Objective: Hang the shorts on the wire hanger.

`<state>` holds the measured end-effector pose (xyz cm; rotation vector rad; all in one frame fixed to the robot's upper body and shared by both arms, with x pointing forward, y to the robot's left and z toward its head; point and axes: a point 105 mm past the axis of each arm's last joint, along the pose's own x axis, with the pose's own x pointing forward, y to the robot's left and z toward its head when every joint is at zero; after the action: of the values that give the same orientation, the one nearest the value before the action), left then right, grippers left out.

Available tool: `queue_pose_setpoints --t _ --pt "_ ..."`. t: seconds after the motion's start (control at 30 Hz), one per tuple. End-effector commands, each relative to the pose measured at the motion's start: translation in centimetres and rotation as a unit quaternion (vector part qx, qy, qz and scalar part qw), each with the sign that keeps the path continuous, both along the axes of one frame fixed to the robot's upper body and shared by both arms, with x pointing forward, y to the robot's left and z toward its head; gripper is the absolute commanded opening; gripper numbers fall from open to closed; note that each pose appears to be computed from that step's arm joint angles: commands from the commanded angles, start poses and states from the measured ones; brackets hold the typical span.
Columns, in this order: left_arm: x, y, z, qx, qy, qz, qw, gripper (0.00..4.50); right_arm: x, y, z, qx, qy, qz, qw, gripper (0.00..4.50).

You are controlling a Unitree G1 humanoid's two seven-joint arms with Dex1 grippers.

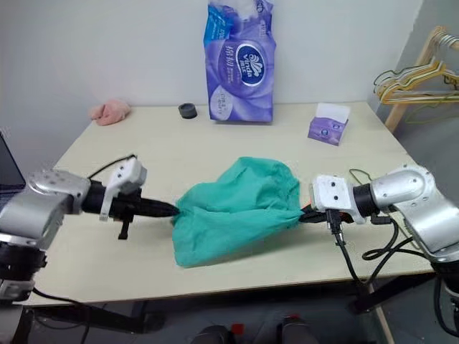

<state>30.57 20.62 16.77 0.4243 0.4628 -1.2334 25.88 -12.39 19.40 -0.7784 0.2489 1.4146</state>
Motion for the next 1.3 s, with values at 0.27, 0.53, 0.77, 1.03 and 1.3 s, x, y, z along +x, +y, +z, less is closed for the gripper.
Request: queue_pose_setpoints --t 0.27,0.53,0.77,1.03,1.3 --pt "13.7 -4.8 3.3 0.001 -0.207 0.148 0.967 0.0 19.7 -0.2 5.4 0.019 -0.267 -0.277 0.923 0.04" --pt "12.7 -2.6 29.6 -0.025 -0.603 0.323 0.729 0.0 16.9 0.9 27.9 0.143 -0.62 -0.305 0.708 0.04" --pt "10.4 1.5 31.6 0.099 -0.665 0.302 0.676 0.0 15.4 -1.1 25.5 0.148 -0.633 -0.22 0.727 0.04" --pt "11.2 5.2 10.4 0.147 -0.337 0.132 0.921 0.0 11.0 -0.7 3.7 0.039 -0.387 -0.092 0.917 0.04" --pt "0.6 3.7 -5.4 0.121 -0.002 -0.066 0.99 0.0 5.0 0.9 -3.1 -0.019 -0.24 -0.038 0.97 0.04"
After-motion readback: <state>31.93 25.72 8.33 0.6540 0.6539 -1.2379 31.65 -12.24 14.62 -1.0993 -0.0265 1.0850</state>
